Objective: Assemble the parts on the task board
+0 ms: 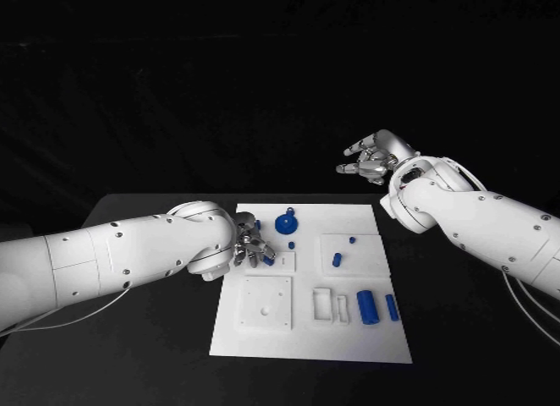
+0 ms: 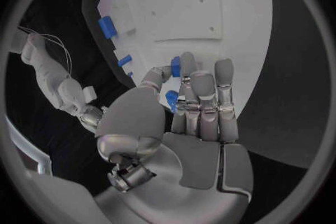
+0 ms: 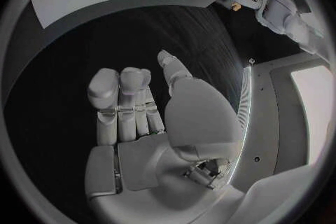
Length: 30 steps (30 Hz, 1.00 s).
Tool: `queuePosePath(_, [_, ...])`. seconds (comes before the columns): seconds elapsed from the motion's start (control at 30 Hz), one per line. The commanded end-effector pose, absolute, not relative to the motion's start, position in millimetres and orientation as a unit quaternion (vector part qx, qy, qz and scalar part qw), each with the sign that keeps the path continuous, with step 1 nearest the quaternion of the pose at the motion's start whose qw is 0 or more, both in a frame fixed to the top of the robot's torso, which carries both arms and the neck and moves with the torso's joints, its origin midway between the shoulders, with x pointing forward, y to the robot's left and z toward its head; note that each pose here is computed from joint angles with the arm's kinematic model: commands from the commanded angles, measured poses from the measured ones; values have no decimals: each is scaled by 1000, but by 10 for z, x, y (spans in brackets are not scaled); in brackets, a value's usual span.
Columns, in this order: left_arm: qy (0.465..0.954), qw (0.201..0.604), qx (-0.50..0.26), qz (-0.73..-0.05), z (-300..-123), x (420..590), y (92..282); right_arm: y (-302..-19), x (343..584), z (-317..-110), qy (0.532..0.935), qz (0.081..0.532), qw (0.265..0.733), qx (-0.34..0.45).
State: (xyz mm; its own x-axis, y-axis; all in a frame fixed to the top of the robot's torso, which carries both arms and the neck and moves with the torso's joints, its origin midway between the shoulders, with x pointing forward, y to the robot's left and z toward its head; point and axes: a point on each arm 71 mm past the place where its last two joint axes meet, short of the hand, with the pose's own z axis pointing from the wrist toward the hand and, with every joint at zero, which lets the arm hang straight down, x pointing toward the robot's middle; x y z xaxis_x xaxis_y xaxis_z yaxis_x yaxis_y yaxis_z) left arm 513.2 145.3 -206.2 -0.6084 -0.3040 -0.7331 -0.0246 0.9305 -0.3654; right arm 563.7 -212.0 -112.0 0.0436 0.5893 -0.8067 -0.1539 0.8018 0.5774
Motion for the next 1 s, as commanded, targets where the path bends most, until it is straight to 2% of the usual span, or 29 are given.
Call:
queuePosePath(0.03, [881,434,-91,-164,-2074,5100,1452,-2115,5639,-1118,641,262,702,164])
queuePosePath(0.7, [851,475,-117,-191,-1989,5070,1478,-2128,5641,-1123,642,260,702,166])
queuePosePath(1.0, [848,478,-114,-196,-1990,5066,1453,-2125,5644,-1128,643,259,701,167])
